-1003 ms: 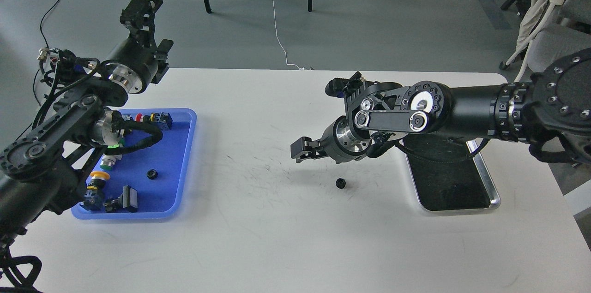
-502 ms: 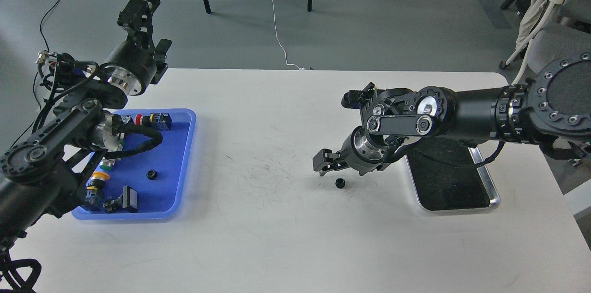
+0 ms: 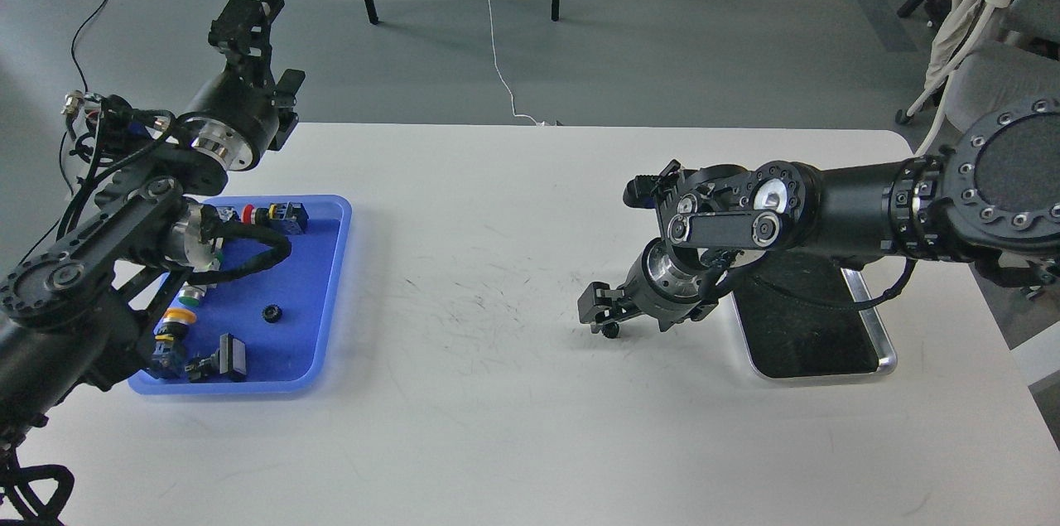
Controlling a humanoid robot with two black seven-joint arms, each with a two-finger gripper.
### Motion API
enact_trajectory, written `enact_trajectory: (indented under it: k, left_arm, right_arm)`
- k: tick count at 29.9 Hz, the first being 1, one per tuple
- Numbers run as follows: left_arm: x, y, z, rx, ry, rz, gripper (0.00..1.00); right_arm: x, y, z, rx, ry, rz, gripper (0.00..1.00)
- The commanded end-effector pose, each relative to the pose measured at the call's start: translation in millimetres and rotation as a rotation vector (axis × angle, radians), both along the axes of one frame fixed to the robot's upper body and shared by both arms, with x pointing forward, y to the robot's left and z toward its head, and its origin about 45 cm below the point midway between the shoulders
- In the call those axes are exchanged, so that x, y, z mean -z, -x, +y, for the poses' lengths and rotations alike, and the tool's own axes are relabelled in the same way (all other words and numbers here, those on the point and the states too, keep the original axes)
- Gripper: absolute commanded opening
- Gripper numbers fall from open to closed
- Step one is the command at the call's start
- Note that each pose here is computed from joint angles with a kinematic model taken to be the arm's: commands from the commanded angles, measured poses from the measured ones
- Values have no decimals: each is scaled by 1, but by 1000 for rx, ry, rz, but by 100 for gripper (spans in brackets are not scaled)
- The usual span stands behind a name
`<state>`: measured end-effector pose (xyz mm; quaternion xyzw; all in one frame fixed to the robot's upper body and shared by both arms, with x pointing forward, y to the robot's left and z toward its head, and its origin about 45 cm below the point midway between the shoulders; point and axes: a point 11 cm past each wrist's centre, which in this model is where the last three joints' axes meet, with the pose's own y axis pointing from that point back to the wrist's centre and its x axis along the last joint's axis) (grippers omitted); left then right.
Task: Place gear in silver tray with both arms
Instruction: 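Lower the right gripper onto the black gear and grasp it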
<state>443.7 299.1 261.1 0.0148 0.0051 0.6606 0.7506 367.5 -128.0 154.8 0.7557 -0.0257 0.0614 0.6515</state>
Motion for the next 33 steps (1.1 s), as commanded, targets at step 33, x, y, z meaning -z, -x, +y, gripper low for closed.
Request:
enact_trajectory:
  k: [33]
  left_arm:
    - [-5,-3,-3,2,6,-11,98]
  right_arm:
    - [-1,0,16,119,-119,50,73]
